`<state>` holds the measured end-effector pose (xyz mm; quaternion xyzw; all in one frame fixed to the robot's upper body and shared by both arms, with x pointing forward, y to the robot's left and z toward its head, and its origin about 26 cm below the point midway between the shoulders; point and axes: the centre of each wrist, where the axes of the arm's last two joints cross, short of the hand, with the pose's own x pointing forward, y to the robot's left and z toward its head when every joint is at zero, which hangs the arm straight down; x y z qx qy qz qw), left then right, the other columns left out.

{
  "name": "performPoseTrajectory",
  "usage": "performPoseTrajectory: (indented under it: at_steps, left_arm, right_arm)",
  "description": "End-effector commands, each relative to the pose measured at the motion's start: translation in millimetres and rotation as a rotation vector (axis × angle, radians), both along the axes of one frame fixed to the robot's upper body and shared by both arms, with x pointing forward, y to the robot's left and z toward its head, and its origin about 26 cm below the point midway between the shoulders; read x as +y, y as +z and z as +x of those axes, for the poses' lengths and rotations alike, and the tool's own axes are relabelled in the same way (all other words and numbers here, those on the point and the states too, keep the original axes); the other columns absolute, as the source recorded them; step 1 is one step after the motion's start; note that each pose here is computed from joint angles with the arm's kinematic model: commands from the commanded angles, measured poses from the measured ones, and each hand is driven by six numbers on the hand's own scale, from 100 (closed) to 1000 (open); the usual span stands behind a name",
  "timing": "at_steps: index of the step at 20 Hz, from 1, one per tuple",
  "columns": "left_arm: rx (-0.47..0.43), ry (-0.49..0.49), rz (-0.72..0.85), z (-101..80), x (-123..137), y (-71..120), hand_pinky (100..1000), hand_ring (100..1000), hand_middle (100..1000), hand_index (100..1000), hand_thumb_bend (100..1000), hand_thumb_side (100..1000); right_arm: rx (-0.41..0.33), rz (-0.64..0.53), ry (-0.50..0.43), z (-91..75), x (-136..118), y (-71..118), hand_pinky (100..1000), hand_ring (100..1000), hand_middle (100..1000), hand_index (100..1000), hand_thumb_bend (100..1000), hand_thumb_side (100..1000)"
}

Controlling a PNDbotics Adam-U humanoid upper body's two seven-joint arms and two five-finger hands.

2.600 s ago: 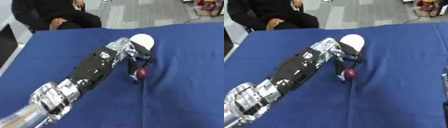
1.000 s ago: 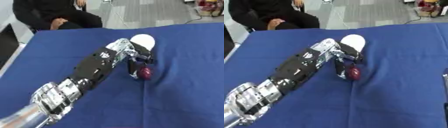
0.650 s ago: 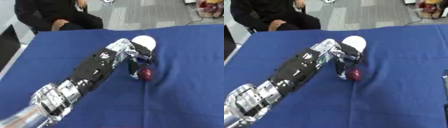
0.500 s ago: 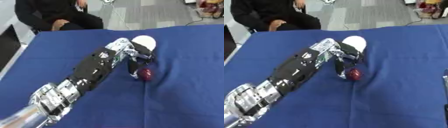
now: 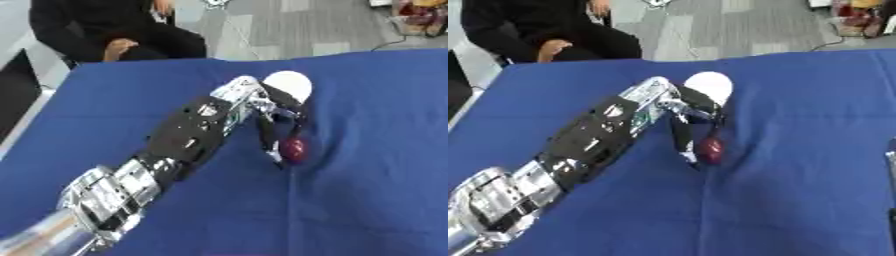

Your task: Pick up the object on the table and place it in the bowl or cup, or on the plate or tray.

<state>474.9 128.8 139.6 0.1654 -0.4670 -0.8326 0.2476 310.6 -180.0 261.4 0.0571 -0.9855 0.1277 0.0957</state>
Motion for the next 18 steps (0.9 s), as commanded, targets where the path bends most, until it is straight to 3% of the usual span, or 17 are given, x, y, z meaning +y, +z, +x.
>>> performPoseTrajectory:
  at_steps: [1, 3, 6, 13, 17, 18]
  left_arm:
    - [-0.001, -0.044, 0.028, 1.7, -1.2, 9.2, 100, 327, 536, 708, 535, 563]
    - [0.001, -0.051, 0.025, 1.3, -2.4, 7.9, 100, 359, 588, 738, 525, 564]
    - [0.012, -0.057, 0.002, 0.9, -3.6, 4.2, 100, 329, 543, 726, 505, 542]
    - [0.012, -0.055, -0.016, 0.9, -4.2, 3.6, 100, 109, 269, 448, 451, 430]
    - [0.016, -0.043, -0.051, 1.2, -3.5, 3.0, 100, 100, 165, 358, 347, 409]
    - [0.018, -0.043, -0.06, 1.3, -3.4, 3.0, 100, 100, 156, 347, 366, 394]
  right_arm:
    - [-0.032, 0.003, 0.014, -3.2, 2.0, 8.3, 376, 505, 589, 687, 100, 1000]
    - [-0.033, 0.004, 0.016, -3.2, 2.4, 8.6, 377, 505, 589, 687, 100, 1000]
    - [-0.035, 0.004, 0.02, -3.3, 3.3, 9.1, 377, 506, 589, 687, 100, 1000]
    - [-0.034, 0.004, 0.021, -3.3, 3.5, 9.2, 378, 506, 589, 687, 100, 1000]
    - [-0.034, 0.002, 0.019, -3.3, 3.0, 9.0, 376, 505, 589, 687, 100, 1000]
    - [-0.034, 0.002, 0.018, -3.3, 2.9, 9.0, 376, 505, 589, 687, 100, 1000]
